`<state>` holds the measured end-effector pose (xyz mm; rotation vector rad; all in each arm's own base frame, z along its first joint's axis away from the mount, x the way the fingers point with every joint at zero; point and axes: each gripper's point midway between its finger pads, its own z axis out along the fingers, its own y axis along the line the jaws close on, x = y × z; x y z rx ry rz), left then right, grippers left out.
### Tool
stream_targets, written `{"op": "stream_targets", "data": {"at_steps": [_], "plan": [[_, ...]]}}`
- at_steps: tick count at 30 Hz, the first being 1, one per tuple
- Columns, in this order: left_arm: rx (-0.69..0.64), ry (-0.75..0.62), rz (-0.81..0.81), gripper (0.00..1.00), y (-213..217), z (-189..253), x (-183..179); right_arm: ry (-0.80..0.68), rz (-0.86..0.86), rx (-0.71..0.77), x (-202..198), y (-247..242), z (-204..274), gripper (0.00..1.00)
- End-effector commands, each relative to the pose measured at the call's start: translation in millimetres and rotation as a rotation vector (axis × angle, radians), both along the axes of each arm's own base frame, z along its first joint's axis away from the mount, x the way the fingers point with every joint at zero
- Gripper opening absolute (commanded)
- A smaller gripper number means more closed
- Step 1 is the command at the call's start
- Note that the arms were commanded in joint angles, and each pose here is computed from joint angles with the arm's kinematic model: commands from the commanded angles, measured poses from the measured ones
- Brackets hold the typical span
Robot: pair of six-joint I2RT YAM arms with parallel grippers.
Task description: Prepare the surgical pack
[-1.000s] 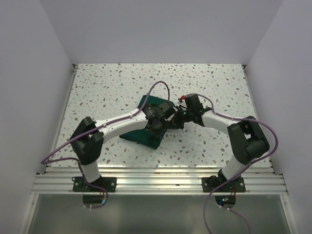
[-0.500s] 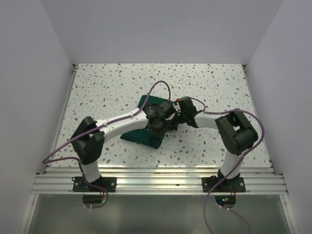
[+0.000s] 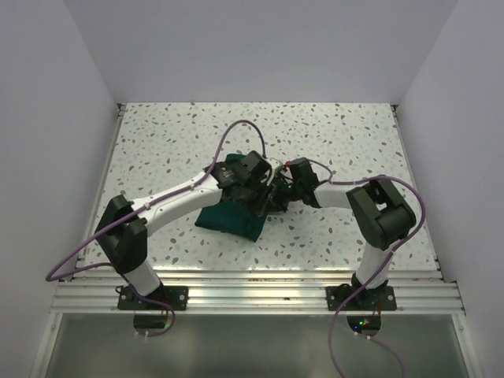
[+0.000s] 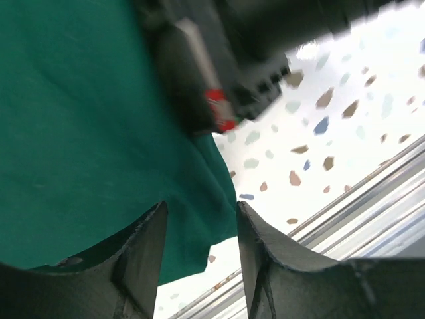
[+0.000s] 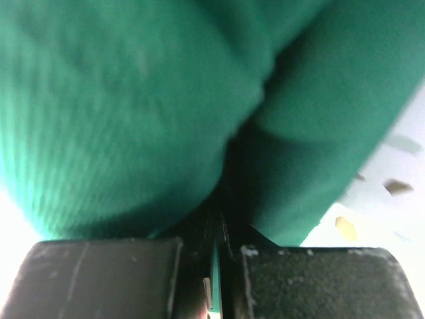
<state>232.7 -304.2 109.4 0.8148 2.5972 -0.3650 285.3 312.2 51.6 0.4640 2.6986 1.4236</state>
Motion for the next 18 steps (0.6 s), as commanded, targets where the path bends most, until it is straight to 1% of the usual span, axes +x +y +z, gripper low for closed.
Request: {"op": "stream_targets", "data": {"at_steps": [1,3,4,6,7,10,11,12,13,14,15,18], "plan": [[-0.188,-0.094,0.078,0.49,1.3,51.0,32.4,0.01,0.022,-0.051,-14.8,-22.0,3.2,0.0],[-0.217,-0.098,0.09,0.46,2.8,54.1,40.8,-0.018,0.017,-0.056,-12.4,-31.2,11.0,0.0],[-0.209,-0.092,0.099,0.44,5.9,49.9,46.6,0.006,0.01,-0.085,-14.6,-43.4,8.3,0.0],[-0.208,-0.069,0.091,0.39,4.0,44.9,47.7,-0.025,0.006,-0.091,-9.9,-51.9,21.1,0.0],[-0.199,-0.055,0.088,0.37,3.2,37.7,48.2,-0.022,0.005,-0.123,-9.8,-62.8,20.5,0.0],[-0.233,-0.023,0.069,0.29,-5.8,27.8,45.0,-0.077,0.029,-0.155,-0.2,-74.1,37.5,0.0],[-0.261,-0.016,0.056,0.28,-12.0,27.2,44.5,-0.098,0.037,-0.162,3.7,-75.0,42.4,0.0],[-0.266,-0.001,0.057,0.25,-12.9,21.5,42.3,-0.135,0.042,-0.156,13.3,-73.1,54.2,0.0],[-0.275,0.005,0.052,0.23,-15.8,18.6,41.6,-0.156,0.065,-0.157,16.0,-71.5,56.0,0.0],[-0.303,0.006,0.041,0.22,-21.6,19.1,42.0,-0.168,0.082,-0.135,18.5,-68.1,61.7,0.0],[-0.307,0.021,0.044,0.21,-21.7,13.9,39.3,-0.201,0.087,-0.114,28.0,-62.6,72.9,0.0],[-0.325,0.029,0.043,0.19,-24.5,6.2,37.9,-0.244,0.092,-0.076,45.8,-53.5,87.3,0.0]]}}
